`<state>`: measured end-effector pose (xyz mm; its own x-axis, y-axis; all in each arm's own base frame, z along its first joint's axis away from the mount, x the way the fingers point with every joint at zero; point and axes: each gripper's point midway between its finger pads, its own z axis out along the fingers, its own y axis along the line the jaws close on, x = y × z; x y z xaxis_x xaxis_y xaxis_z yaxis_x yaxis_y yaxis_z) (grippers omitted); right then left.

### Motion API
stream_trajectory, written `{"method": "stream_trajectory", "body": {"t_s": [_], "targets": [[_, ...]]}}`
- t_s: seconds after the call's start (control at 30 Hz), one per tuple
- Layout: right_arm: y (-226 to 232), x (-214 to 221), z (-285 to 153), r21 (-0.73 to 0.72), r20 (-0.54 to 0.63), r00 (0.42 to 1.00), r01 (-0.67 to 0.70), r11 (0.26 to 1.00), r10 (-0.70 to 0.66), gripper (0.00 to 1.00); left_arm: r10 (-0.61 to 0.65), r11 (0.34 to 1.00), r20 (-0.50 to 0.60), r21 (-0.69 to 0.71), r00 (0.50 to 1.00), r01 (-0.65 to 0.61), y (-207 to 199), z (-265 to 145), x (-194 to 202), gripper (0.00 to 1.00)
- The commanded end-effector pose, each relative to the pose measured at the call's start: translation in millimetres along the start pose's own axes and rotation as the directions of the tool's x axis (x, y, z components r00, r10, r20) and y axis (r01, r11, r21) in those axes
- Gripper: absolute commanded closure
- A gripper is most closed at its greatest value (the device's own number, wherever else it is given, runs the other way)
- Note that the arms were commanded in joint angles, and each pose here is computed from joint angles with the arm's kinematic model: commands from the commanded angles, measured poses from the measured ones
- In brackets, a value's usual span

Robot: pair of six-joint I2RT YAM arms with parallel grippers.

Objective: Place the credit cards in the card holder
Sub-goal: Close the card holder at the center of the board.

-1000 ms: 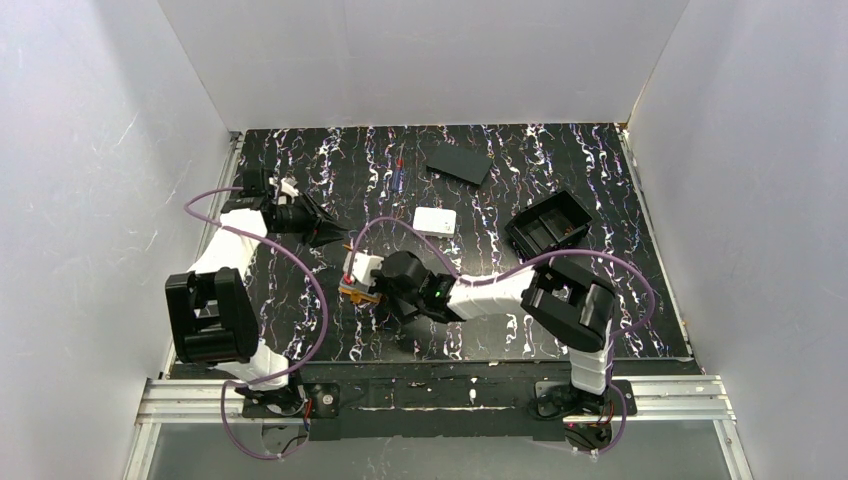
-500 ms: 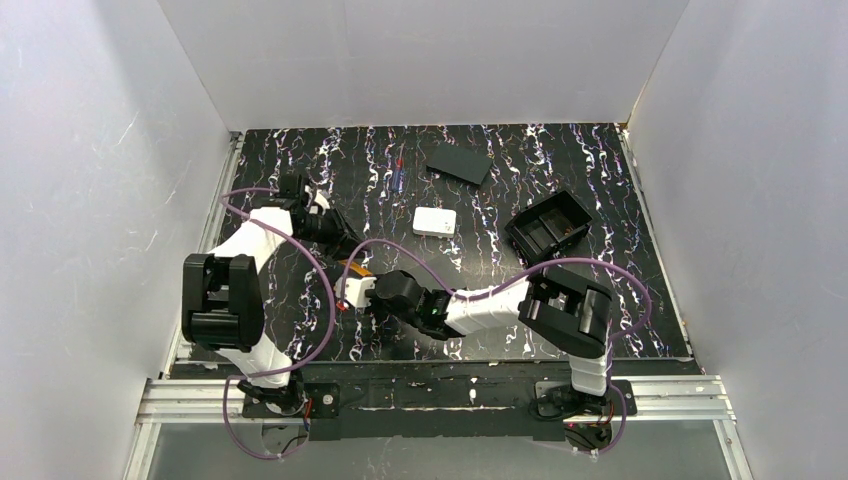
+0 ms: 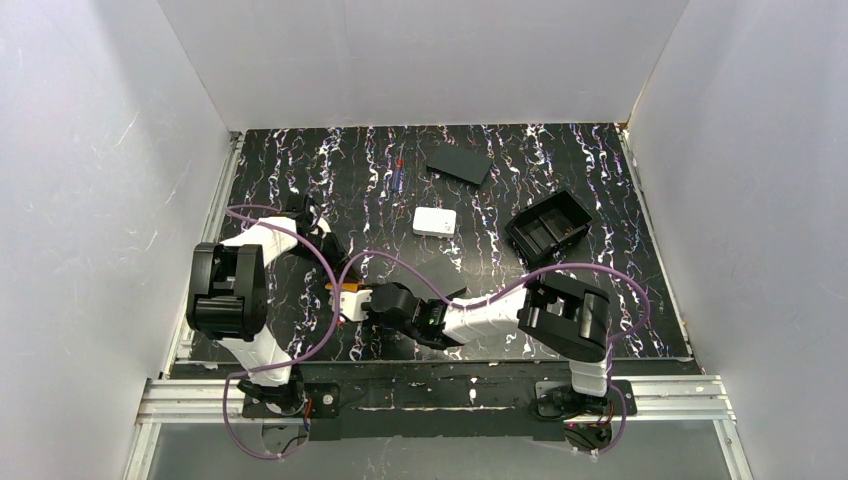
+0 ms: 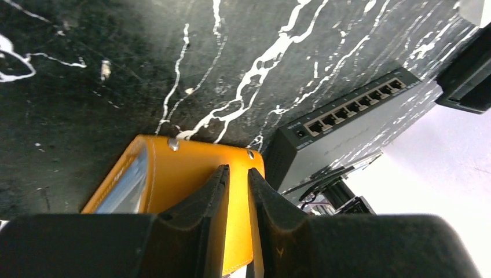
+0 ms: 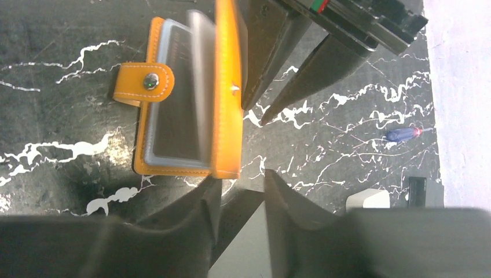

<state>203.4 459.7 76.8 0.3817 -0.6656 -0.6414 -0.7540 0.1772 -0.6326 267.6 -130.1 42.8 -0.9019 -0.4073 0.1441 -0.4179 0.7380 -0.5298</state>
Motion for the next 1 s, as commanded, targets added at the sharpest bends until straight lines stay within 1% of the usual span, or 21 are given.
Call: {"method": "stream_trajectory", "body": {"t_s": [0.0, 0.13, 0.23, 0.27, 0.33, 0.43, 0.47, 0.5, 0.6, 0.63, 0.7, 0.73, 0.8, 0.83, 0.9, 0.97], "targets": [[5.6, 6.9, -9.6, -0.027, -0.045, 0.996, -0.077, 0.997, 0.076, 0.50, 0.008, 0.997, -0.021, -0.071, 1.000, -0.010, 22.0, 4.1, 9.7, 0.83], [15.3, 6.6, -22.9, -0.099, -0.081, 0.986, -0.155, 0.983, 0.147, 0.36, 0.004, 0.997, -0.026, -0.080, 1.000, -0.006, 29.6, 7.5, 15.0, 0.84], [13.7, 1.2, -37.9, -0.125, -0.093, 0.974, -0.218, 0.968, 0.207, 0.32, 0.001, 0.997, -0.029, -0.077, 1.000, -0.004, 32.2, 9.3, 18.4, 0.85], [12.4, -2.4, -43.4, -0.132, -0.085, 0.969, -0.242, 0.961, 0.232, 0.29, 0.000, 0.997, -0.029, -0.076, 1.000, -0.002, 33.3, 10.0, 19.8, 0.85], [15.1, -10.7, -54.0, -0.184, -0.076, 0.954, -0.300, 0.936, 0.290, 0.26, 0.001, 0.997, -0.026, -0.075, 1.000, -0.003, 35.1, 10.2, 22.3, 0.85], [18.9, -22.6, -64.9, -0.240, -0.089, 0.891, -0.454, 0.858, 0.446, 0.26, 0.008, 0.998, -0.010, -0.066, 1.000, -0.008, 36.2, 8.4, 25.1, 0.86], [16.8, -27.6, -66.1, -0.251, -0.082, 0.855, -0.516, 0.819, 0.513, 0.26, 0.012, 0.998, -0.001, -0.060, 1.000, -0.012, 35.7, 7.6, 25.6, 0.86], [13.4, -33.2, -66.1, -0.260, -0.084, 0.801, -0.592, 0.763, 0.593, 0.27, 0.014, 0.998, 0.005, -0.055, 1.000, -0.014, 35.8, 7.4, 26.5, 0.85], [7.8, -52.4, -59.9, -0.344, -0.100, 0.623, -0.754, 0.560, 0.776, 0.35, 0.019, 0.999, 0.019, -0.041, 1.000, -0.018, 34.9, 6.3, 28.2, 0.85], [6.9, -55.8, -56.7, -0.363, -0.112, 0.571, -0.785, 0.502, 0.813, 0.37, 0.021, 0.999, 0.024, -0.038, 1.000, -0.020, 34.6, 5.7, 28.8, 0.85], [6.0, -67.3, -50.7, -0.413, -0.116, 0.485, -0.817, 0.402, 0.867, 0.39, 0.022, 0.999, 0.030, -0.032, 0.999, -0.021, 34.4, 6.0, 29.0, 0.85], [7.2, -70.0, -46.8, -0.432, -0.123, 0.457, -0.824, 0.367, 0.881, 0.40, 0.023, 0.999, 0.029, -0.030, 0.999, -0.022, 34.2, 6.4, 28.8, 0.85], [10.1, -76.3, -39.2, -0.474, -0.144, 0.414, -0.826, 0.305, 0.899, 0.48, 0.021, 0.999, 0.023, -0.030, 1.000, -0.020, 34.9, 7.7, 28.8, 0.85], [12.2, -78.6, -35.1, -0.487, -0.156, 0.407, -0.825, 0.288, 0.900, 0.52, 0.020, 0.999, 0.022, -0.032, 1.000, -0.020, 35.5, 8.1, 28.7, 0.85], [16.6, -81.4, -28.0, -0.504, -0.173, 0.416, -0.816, 0.283, 0.893, 0.62, 0.018, 0.999, 0.021, -0.030, 1.000, -0.017, 35.7, 8.5, 28.6, 0.85], [23.2, -80.7, -23.4, -0.521, -0.180, 0.426, -0.806, 0.281, 0.887, 0.70, 0.018, 1.000, 0.025, -0.026, 1.000, -0.017, 35.0, 8.1, 28.1, 0.85]]}}
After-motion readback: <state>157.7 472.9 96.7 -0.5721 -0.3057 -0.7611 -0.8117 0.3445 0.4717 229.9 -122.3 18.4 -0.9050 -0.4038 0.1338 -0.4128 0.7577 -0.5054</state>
